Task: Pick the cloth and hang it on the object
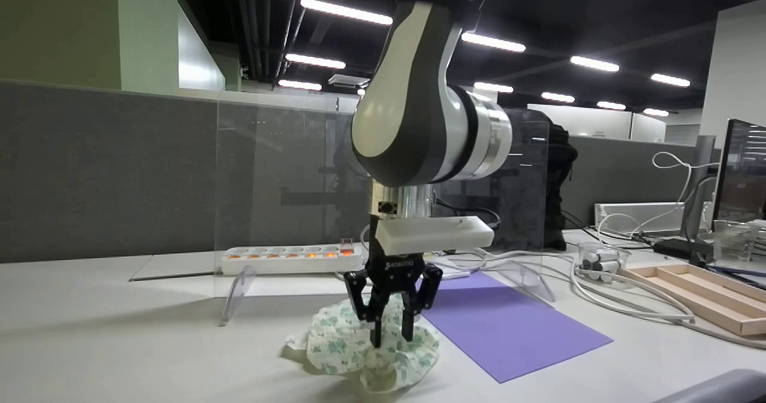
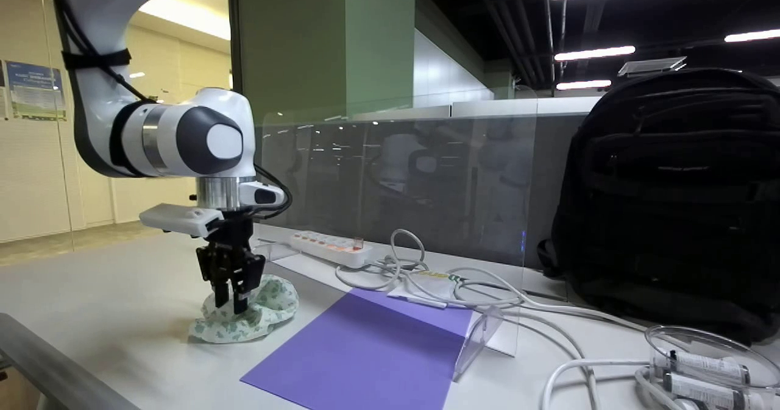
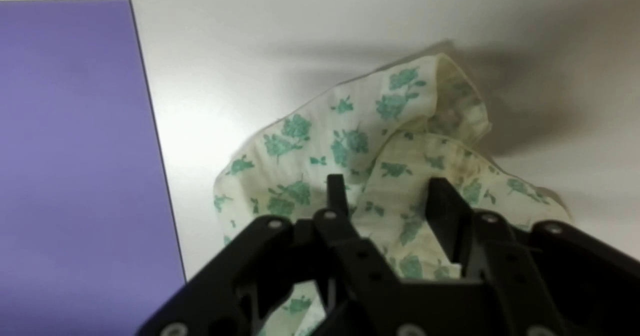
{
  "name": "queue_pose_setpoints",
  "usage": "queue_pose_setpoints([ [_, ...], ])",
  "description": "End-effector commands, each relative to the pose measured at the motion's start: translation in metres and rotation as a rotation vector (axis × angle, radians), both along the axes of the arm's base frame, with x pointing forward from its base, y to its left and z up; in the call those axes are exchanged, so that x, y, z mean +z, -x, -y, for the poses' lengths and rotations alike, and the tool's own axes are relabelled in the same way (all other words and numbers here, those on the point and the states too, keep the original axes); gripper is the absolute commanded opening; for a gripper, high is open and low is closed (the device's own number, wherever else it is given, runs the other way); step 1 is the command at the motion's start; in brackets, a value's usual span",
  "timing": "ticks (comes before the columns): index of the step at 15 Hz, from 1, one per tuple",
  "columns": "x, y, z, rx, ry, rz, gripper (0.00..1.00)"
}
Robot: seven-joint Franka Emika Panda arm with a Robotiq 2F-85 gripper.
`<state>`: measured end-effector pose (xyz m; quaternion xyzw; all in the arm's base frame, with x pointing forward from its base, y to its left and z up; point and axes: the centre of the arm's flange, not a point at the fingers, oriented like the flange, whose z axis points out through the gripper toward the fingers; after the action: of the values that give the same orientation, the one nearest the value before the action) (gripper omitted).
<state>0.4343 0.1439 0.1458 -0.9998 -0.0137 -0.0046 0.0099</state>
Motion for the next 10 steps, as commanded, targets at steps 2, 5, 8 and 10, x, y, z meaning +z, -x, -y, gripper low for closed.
queue_pose_setpoints([
  [2, -0.001, -0.007, -0.001, 0.0, 0.006, 0.017, 0.11],
  [5, 0.003, -0.009, 0.0, 0.006, 0.008, 0.017, 0.0],
  [8, 0.016, -0.013, -0.004, 0.015, 0.004, 0.028, 0.0],
  [10, 0.035, -0.024, -0.009, 0.006, -0.007, 0.049, 0.0],
])
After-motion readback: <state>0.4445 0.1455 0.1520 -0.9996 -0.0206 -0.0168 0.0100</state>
